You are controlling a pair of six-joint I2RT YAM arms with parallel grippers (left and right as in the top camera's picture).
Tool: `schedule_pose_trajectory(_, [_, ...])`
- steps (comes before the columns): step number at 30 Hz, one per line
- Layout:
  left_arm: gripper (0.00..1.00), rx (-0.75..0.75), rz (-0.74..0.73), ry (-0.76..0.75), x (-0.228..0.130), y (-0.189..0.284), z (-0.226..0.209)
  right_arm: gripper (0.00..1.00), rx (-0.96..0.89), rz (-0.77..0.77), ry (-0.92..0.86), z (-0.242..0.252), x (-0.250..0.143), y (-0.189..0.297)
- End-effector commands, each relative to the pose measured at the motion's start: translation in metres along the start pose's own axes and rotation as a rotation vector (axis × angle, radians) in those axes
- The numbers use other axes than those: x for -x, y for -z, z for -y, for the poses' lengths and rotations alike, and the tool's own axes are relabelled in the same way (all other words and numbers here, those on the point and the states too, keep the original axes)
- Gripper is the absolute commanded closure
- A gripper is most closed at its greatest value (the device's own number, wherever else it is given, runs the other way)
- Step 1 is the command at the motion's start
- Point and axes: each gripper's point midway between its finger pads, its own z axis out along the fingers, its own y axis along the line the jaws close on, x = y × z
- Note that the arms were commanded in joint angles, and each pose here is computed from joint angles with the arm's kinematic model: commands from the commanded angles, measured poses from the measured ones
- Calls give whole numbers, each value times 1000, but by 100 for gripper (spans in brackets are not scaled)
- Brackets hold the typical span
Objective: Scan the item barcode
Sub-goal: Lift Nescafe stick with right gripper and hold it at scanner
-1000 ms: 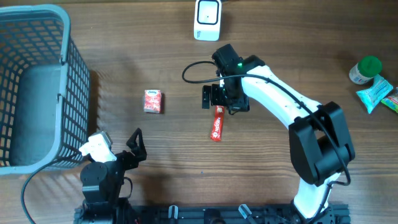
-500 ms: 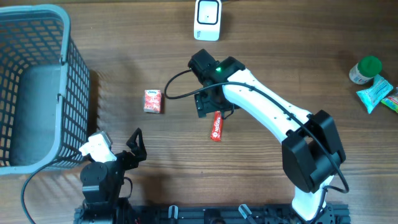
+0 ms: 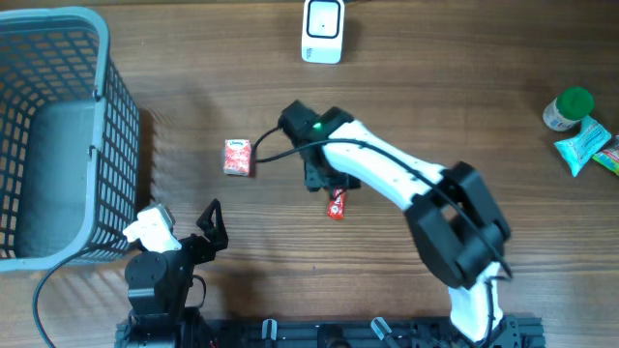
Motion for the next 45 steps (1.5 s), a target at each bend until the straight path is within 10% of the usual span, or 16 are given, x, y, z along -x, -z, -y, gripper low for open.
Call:
schedule_pose_trajectory(1, [0,18,8,-6,0,-1,-4,44,-35,-68,-31,1,-12,-25])
schedule_pose_trajectory(4, [0,18,8,-6,0,-1,-4,52,-63,-94,-26,3,-16,-37])
schedule_pose_trajectory(9, [0,18,8,-6,0,-1,-4,95,-137,-173,-16,12,-33,-62])
schedule_pose_trajectory(16, [0,18,8,-6,0,-1,-4,95,-179,-251,-101,19,-48,-51])
schedule_pose_trajectory(29, [0,18,8,-6,0,-1,-4,95,1270,-361,695,-127,-81,134])
schedule_pose_trajectory(45, [0,18,8,-6,0,-1,-4,95,1870,266,1139,-148,-39,219])
